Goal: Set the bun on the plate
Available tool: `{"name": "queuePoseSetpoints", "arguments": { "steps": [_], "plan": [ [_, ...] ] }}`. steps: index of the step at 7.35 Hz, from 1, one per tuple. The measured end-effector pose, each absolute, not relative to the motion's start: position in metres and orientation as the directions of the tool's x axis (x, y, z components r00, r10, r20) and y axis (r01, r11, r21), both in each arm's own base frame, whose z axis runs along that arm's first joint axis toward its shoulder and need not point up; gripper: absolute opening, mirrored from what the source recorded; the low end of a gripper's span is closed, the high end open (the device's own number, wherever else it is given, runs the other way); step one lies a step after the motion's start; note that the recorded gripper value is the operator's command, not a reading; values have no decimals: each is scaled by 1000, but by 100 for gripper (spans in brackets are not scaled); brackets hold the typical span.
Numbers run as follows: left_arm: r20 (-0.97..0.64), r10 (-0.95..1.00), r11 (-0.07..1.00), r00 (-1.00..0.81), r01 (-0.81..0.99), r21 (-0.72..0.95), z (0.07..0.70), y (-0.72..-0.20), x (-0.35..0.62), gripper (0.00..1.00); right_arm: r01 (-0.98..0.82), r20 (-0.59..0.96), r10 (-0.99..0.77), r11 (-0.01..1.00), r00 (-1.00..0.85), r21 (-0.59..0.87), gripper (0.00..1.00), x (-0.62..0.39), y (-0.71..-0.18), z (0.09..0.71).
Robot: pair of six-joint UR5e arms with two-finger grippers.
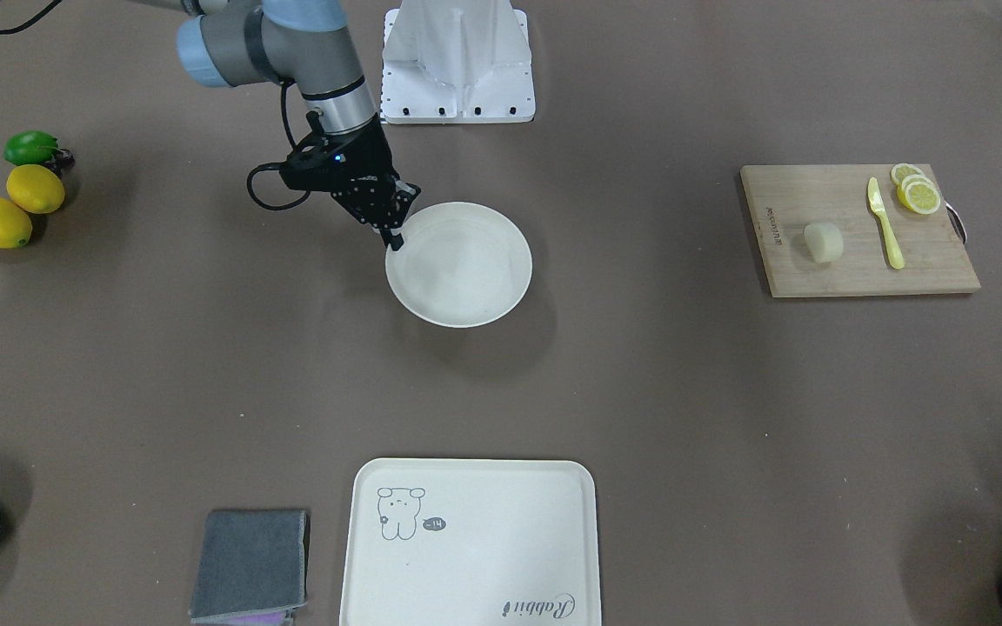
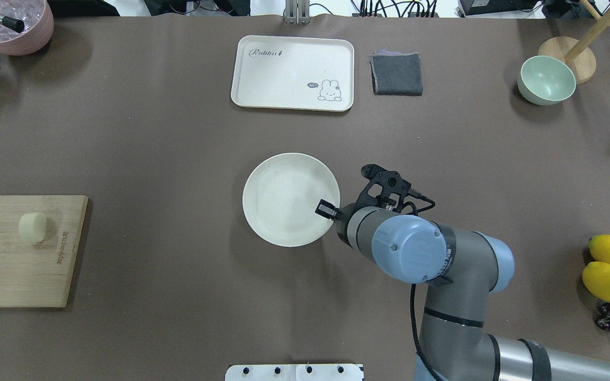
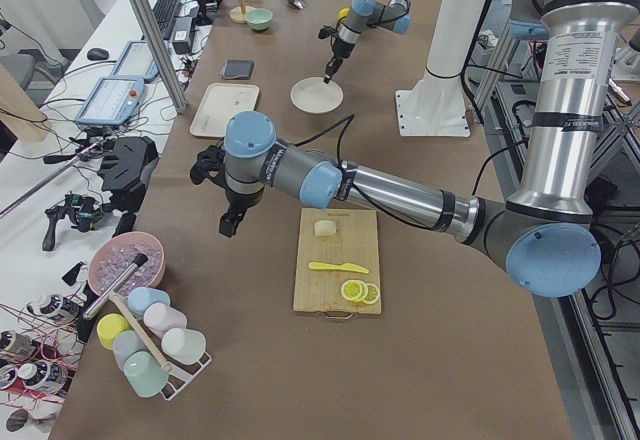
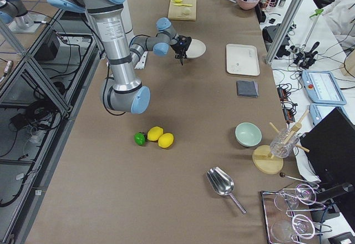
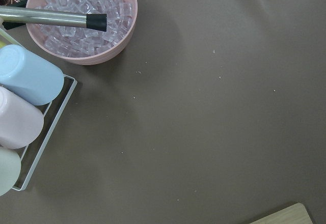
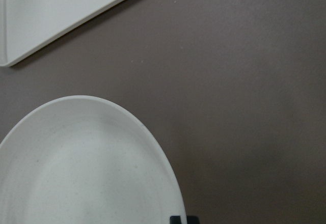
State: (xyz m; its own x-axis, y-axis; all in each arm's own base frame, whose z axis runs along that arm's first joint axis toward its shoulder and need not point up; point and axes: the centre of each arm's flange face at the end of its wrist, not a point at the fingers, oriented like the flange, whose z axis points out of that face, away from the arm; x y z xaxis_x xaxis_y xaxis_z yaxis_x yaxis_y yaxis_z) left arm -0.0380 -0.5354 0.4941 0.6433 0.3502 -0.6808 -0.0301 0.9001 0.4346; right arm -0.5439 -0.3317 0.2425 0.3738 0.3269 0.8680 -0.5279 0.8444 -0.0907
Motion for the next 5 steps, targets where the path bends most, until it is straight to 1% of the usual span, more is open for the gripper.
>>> {"name": "queuePoseSetpoints", "arguments": {
  "steps": [1,2,3,5],
  "plan": [
    [-682,349,901,643,-30,433,495,-535,-38,98,-527,865,324,846,383,-84,0,-566,-324,236],
    [-682,348,901,643,-29,432,495,-535,-38,98,-527,860,328,845,390,-83,44,-584,-323,233],
    [-683,347,902,643,-29,430,496,-535,-38,98,-527,858,329,846,394,-83,99,-593,-323,232],
    [-684,344,904,643,-30,426,499,-531,-38,98,-546,851,323,836,414,-52,100,-593,-326,234]
  ]
}}
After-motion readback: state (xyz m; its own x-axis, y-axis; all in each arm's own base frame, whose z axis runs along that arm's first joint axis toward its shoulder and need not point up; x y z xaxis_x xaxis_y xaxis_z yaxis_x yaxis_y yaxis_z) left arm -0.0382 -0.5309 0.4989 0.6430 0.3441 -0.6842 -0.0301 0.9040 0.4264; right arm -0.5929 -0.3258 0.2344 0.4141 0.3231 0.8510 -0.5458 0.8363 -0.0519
